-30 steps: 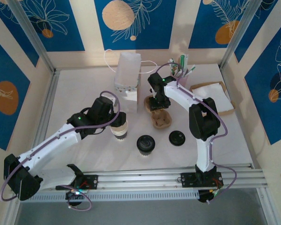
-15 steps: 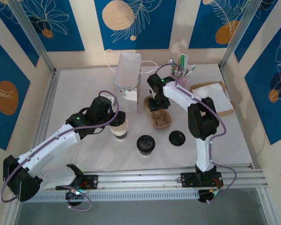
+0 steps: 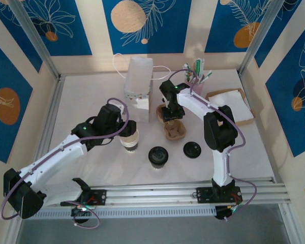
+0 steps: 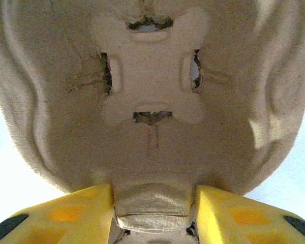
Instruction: Pack the takeout coffee
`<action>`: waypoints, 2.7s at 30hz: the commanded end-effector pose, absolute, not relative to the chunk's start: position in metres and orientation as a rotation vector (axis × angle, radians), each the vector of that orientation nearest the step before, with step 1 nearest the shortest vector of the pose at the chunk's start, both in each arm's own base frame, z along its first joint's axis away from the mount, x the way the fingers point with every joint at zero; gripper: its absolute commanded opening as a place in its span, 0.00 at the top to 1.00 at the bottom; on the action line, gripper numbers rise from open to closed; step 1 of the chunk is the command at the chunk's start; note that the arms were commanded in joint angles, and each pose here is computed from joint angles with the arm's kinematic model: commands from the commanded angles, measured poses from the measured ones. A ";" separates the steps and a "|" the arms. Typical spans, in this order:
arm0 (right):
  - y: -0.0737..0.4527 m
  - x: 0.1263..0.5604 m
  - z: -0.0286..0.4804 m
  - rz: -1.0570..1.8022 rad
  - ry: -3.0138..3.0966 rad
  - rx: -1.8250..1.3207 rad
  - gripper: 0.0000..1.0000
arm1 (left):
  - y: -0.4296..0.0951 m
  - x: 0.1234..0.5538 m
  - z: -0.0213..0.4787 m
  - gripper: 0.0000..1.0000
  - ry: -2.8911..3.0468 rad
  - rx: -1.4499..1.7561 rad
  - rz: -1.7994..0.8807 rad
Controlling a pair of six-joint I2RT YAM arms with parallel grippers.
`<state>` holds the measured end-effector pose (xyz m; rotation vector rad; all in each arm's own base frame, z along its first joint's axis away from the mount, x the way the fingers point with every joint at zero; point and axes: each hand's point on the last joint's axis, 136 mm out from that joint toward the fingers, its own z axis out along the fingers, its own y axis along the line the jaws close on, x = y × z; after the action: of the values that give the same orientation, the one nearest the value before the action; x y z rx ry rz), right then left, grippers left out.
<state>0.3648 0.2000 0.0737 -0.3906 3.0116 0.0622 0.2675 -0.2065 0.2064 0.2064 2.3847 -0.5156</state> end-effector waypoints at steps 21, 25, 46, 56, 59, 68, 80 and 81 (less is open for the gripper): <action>0.200 0.361 0.098 0.116 3.003 -0.350 0.60 | -0.204 0.269 0.209 0.38 2.367 0.214 -0.532; 0.199 0.361 0.101 0.129 3.005 -0.338 0.60 | -0.204 0.268 0.210 0.38 2.365 0.215 -0.536; 0.194 0.360 0.110 0.186 2.996 -0.302 0.62 | -0.208 0.270 0.210 0.38 2.366 0.218 -0.548; 0.188 0.354 0.110 0.364 3.004 -0.206 0.61 | -0.231 0.271 0.213 0.41 2.374 0.263 -0.654; 0.181 0.353 0.107 0.327 3.008 -0.198 0.62 | -0.240 0.273 0.221 0.44 2.356 0.286 -0.654; 0.162 0.351 0.104 0.318 3.003 -0.146 0.62 | -0.301 0.279 0.227 0.50 2.347 0.371 -0.753; 0.144 0.352 0.104 0.363 2.994 -0.049 0.62 | -0.377 0.302 0.199 0.51 2.410 0.369 -0.834; 0.143 0.351 0.104 0.374 2.994 -0.041 0.62 | -0.382 0.304 0.194 0.52 2.420 0.358 -0.850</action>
<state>0.3544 0.1388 0.0869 -0.0633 3.0316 0.2857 0.3011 -0.3638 0.1938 0.3915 2.4187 -0.7630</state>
